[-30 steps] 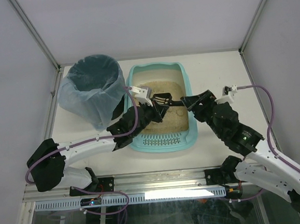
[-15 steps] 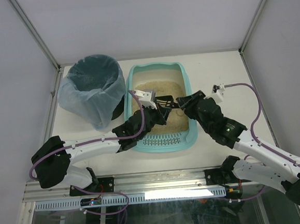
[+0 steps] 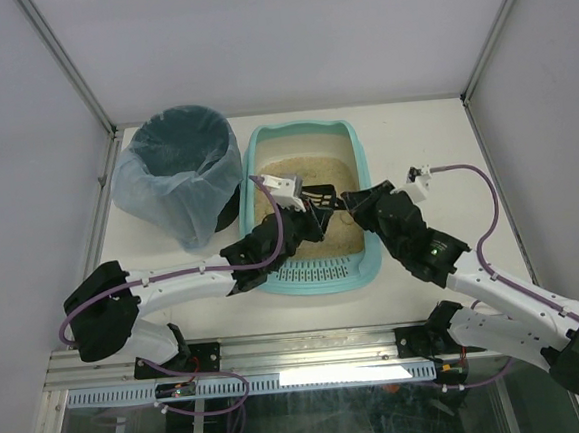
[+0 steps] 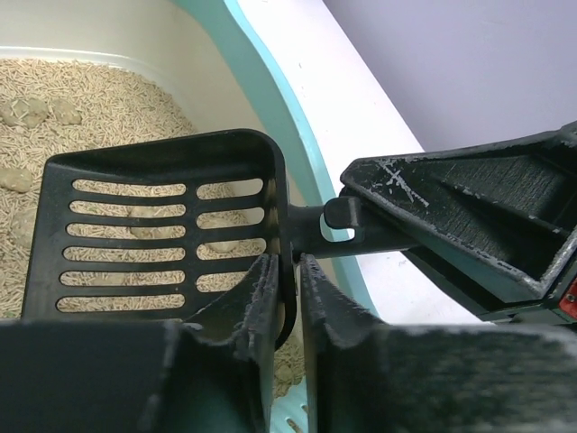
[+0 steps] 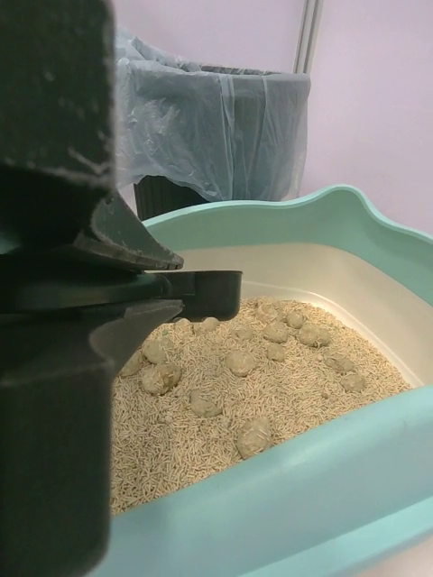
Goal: Clean the litter box
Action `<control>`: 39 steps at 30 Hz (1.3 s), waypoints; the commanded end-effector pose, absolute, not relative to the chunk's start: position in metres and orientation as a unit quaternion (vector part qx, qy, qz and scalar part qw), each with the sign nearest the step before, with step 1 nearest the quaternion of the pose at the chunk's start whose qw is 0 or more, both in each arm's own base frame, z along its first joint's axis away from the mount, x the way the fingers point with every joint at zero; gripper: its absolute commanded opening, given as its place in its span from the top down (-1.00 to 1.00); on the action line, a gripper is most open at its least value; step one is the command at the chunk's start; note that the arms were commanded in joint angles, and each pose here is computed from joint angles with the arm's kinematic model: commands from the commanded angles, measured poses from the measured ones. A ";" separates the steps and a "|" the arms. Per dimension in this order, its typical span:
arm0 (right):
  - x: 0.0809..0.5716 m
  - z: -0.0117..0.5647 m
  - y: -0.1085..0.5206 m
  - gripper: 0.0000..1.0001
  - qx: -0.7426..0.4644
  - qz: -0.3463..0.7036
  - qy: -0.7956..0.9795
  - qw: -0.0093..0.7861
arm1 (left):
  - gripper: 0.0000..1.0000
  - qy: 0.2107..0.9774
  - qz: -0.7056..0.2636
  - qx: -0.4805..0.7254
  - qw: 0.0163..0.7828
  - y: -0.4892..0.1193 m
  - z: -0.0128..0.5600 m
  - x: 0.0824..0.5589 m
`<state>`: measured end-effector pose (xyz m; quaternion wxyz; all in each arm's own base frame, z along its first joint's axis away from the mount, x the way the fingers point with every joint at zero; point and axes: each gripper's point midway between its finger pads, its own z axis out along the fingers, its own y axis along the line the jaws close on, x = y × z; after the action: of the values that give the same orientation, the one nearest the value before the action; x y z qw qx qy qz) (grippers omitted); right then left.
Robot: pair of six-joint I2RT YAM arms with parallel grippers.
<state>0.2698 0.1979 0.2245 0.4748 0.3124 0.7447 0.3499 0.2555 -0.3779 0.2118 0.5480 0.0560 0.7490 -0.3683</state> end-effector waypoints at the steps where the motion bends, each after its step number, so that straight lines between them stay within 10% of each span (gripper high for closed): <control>1: 0.277 0.251 0.194 1.00 0.309 0.363 0.713 0.515 | 0.43 0.709 -0.416 0.034 0.569 -0.384 0.258 0.253; 5: 0.276 0.258 0.187 1.00 0.291 0.353 0.709 0.536 | -0.32 0.710 -0.419 0.038 0.566 -0.372 0.267 0.245; 10: 0.273 0.262 0.176 1.00 0.246 0.318 0.720 0.566 | -0.56 0.722 -0.400 0.054 0.563 -0.347 0.277 0.234; 27: 0.264 0.258 0.185 1.00 0.045 0.231 0.804 0.547 | -0.38 0.870 -0.166 0.046 0.463 -0.207 0.222 0.265; 39: 0.256 0.257 0.185 1.00 0.037 0.237 0.809 0.536 | -0.25 0.918 -0.096 0.095 0.374 -0.214 0.150 0.268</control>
<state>0.2556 0.1830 0.2246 0.5121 0.0372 0.8316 0.2117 0.2638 -0.2143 0.1455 0.3723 0.0867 0.9182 -0.1041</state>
